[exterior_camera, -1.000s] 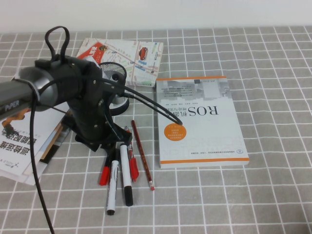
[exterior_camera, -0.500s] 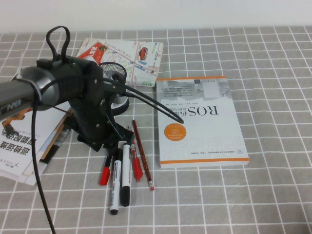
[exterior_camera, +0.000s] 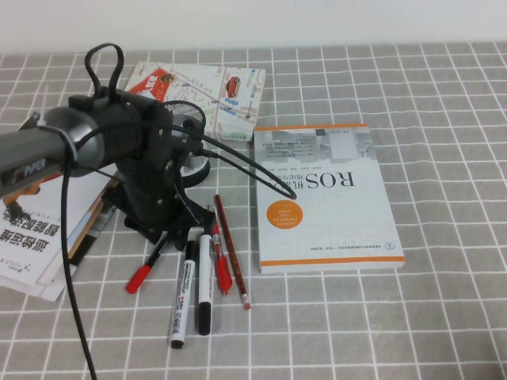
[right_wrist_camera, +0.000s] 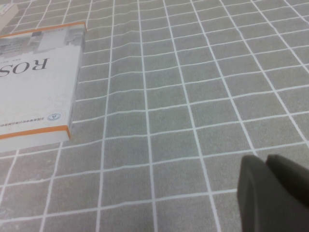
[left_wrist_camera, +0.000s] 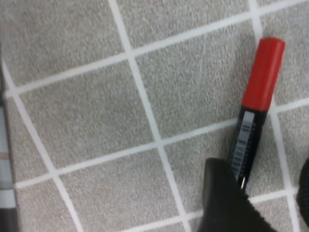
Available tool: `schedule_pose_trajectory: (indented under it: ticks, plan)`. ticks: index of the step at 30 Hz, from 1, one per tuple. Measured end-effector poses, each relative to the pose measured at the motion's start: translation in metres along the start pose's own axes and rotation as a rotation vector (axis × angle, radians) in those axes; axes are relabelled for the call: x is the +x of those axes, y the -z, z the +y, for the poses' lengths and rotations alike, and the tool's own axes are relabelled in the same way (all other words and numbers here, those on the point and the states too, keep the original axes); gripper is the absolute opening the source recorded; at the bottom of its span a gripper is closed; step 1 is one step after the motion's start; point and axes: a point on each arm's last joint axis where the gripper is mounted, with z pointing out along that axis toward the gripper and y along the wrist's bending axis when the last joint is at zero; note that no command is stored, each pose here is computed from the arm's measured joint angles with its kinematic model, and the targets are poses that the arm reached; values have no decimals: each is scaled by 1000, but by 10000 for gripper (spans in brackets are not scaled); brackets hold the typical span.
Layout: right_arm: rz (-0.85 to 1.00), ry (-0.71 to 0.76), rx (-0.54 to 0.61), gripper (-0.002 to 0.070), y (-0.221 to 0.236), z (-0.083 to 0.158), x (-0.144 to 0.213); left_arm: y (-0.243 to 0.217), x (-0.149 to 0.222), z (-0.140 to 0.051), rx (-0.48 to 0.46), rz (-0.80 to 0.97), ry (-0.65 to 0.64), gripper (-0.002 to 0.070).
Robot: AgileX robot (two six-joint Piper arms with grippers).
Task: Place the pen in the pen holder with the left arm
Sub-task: Pick up the pen on the table
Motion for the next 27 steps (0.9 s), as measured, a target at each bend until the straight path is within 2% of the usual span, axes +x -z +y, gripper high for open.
schedule_pose_trajectory:
  ticks: [12,19,27]
  plan:
    - [0,0,0,-15,0,0,0,1,8,0,-5,93,-8,295]
    - [0,0,0,-15,0,0,0,-2,8,0,0,100,-101,291]
    - [0,0,0,-15,0,0,0,-9,7,0,5,125,-125,207]
